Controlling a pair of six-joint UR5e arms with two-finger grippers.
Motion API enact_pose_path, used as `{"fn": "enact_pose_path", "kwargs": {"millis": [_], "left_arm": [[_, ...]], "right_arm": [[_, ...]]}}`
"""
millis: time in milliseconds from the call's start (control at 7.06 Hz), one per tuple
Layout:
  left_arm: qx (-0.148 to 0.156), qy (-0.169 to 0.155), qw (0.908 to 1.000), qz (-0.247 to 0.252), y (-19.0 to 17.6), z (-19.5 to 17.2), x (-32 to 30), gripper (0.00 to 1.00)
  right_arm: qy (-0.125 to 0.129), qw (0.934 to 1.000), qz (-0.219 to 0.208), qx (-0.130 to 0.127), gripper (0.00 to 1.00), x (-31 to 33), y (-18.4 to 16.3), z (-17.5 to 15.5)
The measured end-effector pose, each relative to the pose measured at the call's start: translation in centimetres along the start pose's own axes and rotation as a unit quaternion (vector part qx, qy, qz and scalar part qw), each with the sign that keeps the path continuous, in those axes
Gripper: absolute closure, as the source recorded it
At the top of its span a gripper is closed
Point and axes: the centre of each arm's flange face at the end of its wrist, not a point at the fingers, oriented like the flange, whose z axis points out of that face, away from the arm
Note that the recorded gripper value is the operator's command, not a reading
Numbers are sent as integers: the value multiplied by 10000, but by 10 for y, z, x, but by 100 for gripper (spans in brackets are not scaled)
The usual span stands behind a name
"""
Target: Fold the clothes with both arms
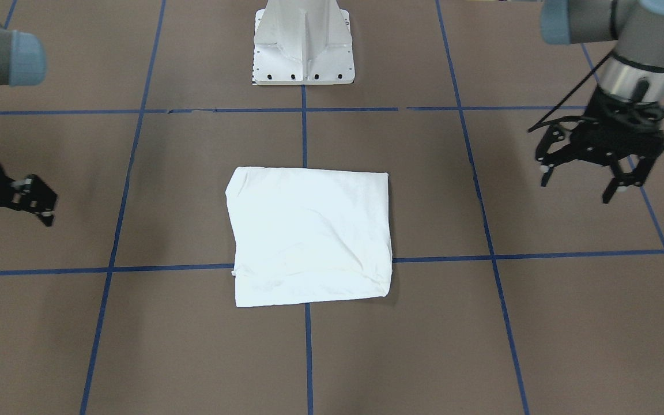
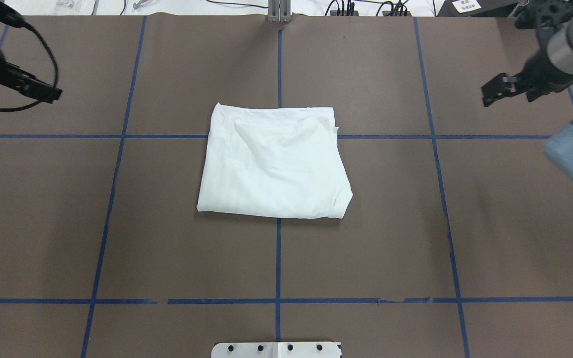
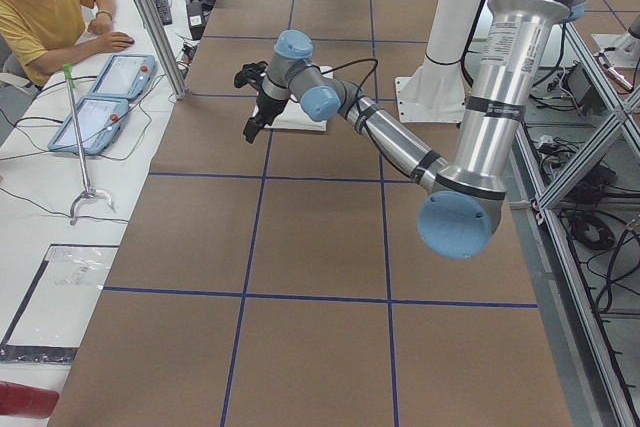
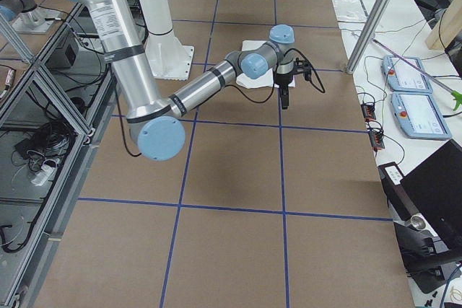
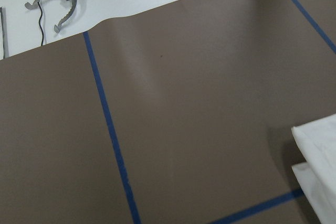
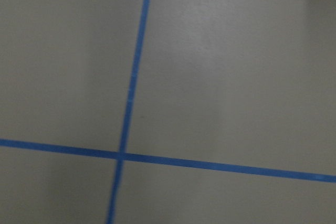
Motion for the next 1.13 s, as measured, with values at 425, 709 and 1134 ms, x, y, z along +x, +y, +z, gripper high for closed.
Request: {"fn": "enact_pose_path", "kwargs": {"millis": [425,709,1134], "left_arm": [[-372,71,9975,-590,125,-46,-160,0],[-689,20,9907,-1170,186,-38,-199,0],[-1010,41,9824,-1570,208,-34,-212,0]], "right_arm": [[81,9986,-356,-386,0,214,123,-15],[64,9970,122,-764,0,275,214,3],[-244,9969,286,-692,0,272,227,-5]]}}
